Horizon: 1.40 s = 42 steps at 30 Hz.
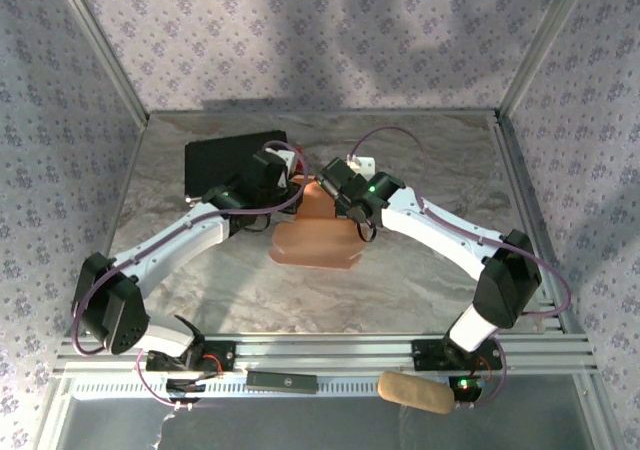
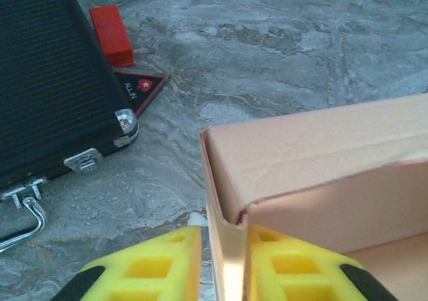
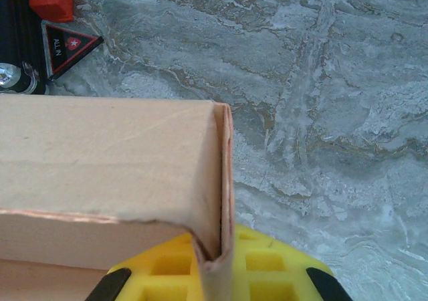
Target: Fold the paper box
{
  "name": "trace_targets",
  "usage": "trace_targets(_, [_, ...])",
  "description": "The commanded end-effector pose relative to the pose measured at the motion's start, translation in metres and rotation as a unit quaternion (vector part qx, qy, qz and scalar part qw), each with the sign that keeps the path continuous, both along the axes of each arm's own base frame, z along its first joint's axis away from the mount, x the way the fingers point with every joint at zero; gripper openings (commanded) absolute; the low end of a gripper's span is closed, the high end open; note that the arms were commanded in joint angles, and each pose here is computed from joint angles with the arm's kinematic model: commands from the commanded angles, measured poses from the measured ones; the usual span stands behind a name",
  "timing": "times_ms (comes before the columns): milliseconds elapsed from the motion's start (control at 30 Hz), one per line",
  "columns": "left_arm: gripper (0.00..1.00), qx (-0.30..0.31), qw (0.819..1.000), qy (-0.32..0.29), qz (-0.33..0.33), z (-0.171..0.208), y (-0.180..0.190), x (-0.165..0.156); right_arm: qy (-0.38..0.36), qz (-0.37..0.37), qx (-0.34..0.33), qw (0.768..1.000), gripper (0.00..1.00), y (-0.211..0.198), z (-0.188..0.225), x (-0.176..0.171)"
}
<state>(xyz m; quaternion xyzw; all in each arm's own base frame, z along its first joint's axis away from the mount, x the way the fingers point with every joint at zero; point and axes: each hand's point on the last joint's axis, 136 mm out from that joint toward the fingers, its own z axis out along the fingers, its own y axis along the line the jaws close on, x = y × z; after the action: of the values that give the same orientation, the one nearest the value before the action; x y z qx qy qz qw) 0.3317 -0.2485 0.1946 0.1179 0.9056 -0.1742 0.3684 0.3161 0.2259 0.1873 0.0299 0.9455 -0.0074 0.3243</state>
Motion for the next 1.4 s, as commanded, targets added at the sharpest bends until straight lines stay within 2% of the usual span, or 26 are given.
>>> trace_targets(0, [0.18, 0.014, 1.0, -0.017, 0.002, 0.009, -0.002, 0.009, -0.009, -0.002, 0.014, 1.0, 0.0, 0.0, 0.011, 0.0])
trace_targets(133, [0.09, 0.024, 0.999, -0.022, 0.005, 0.007, -0.006, 0.014, -0.008, -0.002, 0.015, 1.0, 0.0, 0.0, 0.01, 0.0])
trace_targets(267, [0.0, 0.064, 0.997, -0.036, 0.029, 0.003, -0.005, 0.015, -0.007, -0.004, 0.014, 1.0, 0.0, 0.0, 0.009, 0.0])
trace_targets(467, [0.0, 0.152, 0.982, -0.061, 0.093, -0.001, 0.006, 0.015, 0.0, -0.016, 0.007, 1.0, 0.0, -0.005, 0.004, -0.001])
trace_targets(600, [0.0, 0.159, 0.978, -0.069, 0.118, 0.001, 0.011, 0.011, 0.002, -0.023, 0.006, 1.0, 0.0, -0.008, 0.002, -0.002])
trace_targets(700, [0.01, 0.145, 0.98, -0.075, 0.113, 0.004, 0.007, 0.012, 0.003, -0.02, 0.012, 1.0, 0.0, -0.007, 0.002, -0.002])
trace_targets(767, [0.13, 0.125, 0.986, -0.071, 0.085, 0.002, -0.003, 0.009, 0.003, -0.017, 0.015, 1.0, 0.0, -0.005, 0.003, -0.002])
trace_targets(867, [0.2, 0.108, 0.99, -0.063, 0.061, -0.001, -0.011, 0.01, 0.004, -0.016, 0.023, 1.0, 0.0, -0.005, 0.004, -0.001])
trace_targets(1000, [0.18, 0.103, 0.991, -0.057, 0.056, -0.004, -0.012, 0.013, 0.005, -0.015, 0.029, 0.999, 0.0, -0.004, 0.005, -0.001])
trace_targets(1133, [0.03, 0.111, 0.99, -0.057, 0.059, -0.006, -0.01, 0.014, 0.005, -0.015, 0.027, 0.999, 0.0, -0.005, 0.005, -0.002])
trace_targets(1167, [0.02, 0.115, 0.99, -0.057, 0.06, -0.007, -0.009, 0.014, 0.005, -0.017, 0.028, 0.999, 0.0, -0.005, 0.005, -0.002])
trace_targets(1233, [0.03, 0.125, 0.989, -0.056, 0.064, -0.009, -0.007, 0.014, 0.005, -0.02, 0.027, 0.999, 0.0, -0.006, 0.005, -0.001])
trace_targets(1300, [0.08, 0.143, 0.986, -0.06, 0.069, -0.012, -0.004, 0.014, 0.004, -0.022, 0.029, 0.999, 0.0, -0.007, 0.006, 0.0])
trace_targets(1367, [0.06, 0.171, 0.98, -0.066, 0.081, -0.014, 0.002, 0.014, 0.006, -0.023, 0.028, 0.999, 0.0, -0.007, 0.005, -0.001])
